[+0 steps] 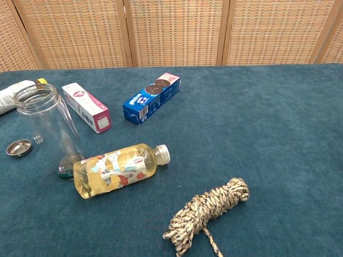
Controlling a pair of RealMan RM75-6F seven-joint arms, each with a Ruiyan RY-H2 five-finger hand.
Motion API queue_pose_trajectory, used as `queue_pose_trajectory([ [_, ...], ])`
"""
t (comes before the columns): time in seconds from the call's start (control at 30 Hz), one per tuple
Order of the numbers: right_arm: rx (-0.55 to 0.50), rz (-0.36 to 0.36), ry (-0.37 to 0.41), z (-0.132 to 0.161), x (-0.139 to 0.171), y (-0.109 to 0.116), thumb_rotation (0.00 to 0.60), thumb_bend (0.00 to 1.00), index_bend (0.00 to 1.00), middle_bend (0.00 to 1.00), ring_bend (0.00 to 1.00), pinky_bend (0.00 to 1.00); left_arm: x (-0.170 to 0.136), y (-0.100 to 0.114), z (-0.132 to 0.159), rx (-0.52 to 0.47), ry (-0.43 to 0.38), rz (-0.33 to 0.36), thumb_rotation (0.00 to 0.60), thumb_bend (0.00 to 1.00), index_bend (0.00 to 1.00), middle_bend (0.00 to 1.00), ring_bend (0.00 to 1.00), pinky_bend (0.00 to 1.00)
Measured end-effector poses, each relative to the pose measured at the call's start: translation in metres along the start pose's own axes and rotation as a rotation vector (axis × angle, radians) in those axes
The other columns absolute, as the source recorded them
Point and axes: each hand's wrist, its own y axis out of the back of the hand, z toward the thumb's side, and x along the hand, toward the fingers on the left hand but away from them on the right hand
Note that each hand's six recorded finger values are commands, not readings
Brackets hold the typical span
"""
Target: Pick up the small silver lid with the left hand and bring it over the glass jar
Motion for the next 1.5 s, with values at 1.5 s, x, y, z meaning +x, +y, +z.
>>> queue_pose_trajectory([
  [1.5,0.009,0.039,-0.031,-0.007,-0.006,-0.01,0.6,0.0,0.03,0.0,0.0,0.0,0.127,-0.047,-0.019,0.155,-0.08,-0.316,0.6,0.33,0.37,0.0,0.0,0.0],
])
